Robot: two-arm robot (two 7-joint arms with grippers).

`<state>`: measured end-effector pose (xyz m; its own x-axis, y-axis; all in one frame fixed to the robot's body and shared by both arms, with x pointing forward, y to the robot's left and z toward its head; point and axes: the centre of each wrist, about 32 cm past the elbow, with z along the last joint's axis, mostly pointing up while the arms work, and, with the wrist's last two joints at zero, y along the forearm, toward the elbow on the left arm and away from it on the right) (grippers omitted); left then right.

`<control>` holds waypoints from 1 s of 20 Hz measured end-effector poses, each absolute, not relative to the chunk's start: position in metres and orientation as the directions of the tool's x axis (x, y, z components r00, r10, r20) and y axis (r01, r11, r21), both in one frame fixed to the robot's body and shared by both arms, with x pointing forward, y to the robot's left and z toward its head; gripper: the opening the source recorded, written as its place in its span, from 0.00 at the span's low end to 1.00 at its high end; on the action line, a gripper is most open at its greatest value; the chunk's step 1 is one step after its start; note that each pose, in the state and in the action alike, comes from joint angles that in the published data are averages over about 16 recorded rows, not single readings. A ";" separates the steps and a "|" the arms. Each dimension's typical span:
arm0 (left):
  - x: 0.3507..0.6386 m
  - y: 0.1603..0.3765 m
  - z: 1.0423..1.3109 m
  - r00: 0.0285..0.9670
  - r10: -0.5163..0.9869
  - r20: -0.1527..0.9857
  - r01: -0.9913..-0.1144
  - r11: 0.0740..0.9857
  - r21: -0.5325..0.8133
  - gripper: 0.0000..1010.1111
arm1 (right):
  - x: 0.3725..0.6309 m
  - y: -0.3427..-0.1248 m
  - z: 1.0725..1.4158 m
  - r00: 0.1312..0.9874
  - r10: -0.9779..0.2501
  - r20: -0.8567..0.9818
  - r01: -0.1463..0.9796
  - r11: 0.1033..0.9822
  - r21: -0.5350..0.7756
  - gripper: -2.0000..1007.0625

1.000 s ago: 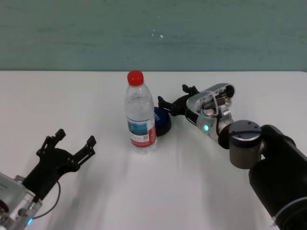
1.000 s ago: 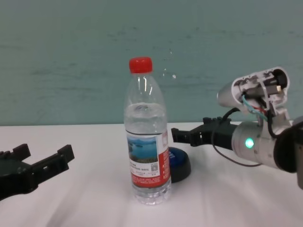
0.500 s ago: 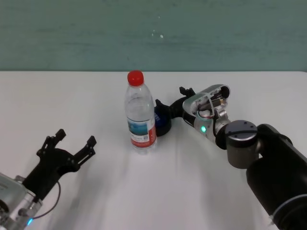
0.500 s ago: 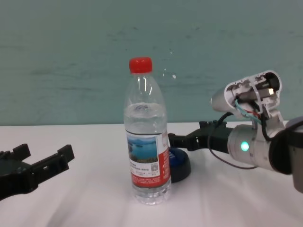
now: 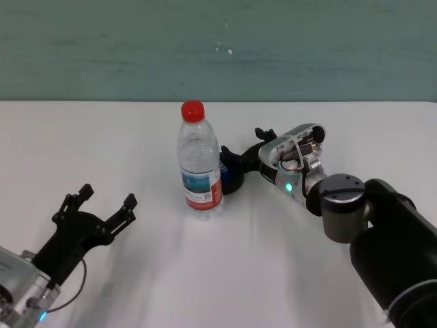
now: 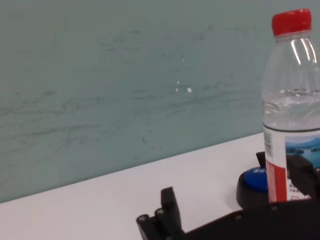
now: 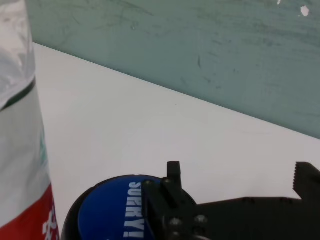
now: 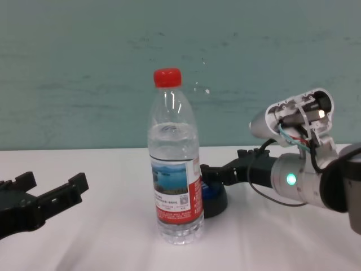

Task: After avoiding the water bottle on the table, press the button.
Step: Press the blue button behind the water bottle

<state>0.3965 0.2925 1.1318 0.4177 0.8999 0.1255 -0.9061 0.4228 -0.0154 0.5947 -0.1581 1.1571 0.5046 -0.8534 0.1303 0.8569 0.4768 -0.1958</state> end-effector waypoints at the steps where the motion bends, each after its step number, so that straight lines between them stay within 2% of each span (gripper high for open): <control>1: 0.396 0.293 1.132 0.418 0.900 0.126 -0.906 0.423 -0.015 1.00 | 0.595 -0.158 1.157 0.505 -0.853 0.130 0.857 0.477 -0.197 1.00; 20: 0.396 0.293 1.132 0.418 0.900 0.125 -0.906 0.423 -0.015 1.00 | 0.585 -0.159 1.164 0.488 -0.860 0.147 0.869 0.466 -0.165 1.00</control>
<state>0.3965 0.2925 1.1318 0.4177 0.8999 0.1255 -0.9061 0.4228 -0.0154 0.5855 -0.1594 1.1643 0.4885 -0.8601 0.1472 0.8695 0.4655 -0.1652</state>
